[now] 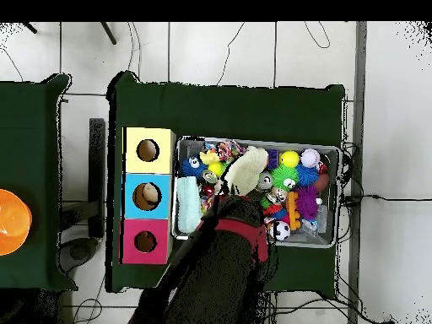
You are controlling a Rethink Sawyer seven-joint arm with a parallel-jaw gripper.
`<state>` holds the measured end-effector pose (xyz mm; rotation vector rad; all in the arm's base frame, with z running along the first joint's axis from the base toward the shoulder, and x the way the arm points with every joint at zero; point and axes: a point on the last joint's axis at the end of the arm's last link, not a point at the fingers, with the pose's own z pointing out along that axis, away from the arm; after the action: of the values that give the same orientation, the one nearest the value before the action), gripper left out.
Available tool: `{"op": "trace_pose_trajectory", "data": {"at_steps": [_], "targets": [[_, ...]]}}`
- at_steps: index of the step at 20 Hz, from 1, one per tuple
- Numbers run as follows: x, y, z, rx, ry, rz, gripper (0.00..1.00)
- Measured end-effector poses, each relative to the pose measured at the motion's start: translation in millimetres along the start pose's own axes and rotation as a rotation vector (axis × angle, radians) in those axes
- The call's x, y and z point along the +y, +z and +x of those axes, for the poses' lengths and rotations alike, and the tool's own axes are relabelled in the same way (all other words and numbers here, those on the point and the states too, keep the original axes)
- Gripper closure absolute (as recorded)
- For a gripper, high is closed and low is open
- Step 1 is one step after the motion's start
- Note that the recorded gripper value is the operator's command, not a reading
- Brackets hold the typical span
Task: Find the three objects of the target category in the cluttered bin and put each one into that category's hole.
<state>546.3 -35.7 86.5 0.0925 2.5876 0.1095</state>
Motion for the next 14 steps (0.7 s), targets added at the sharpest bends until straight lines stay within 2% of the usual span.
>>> {"op": "trace_pose_trajectory", "data": {"at_steps": [4,5,14], "targets": [[-20.1,-2.0,-0.2,-0.003,0.031,0.019,1.0],[-23.5,-2.4,-0.2,-0.004,0.036,0.023,0.0],[-28.7,-3.2,-0.1,-0.003,0.04,0.027,0.0]]}}
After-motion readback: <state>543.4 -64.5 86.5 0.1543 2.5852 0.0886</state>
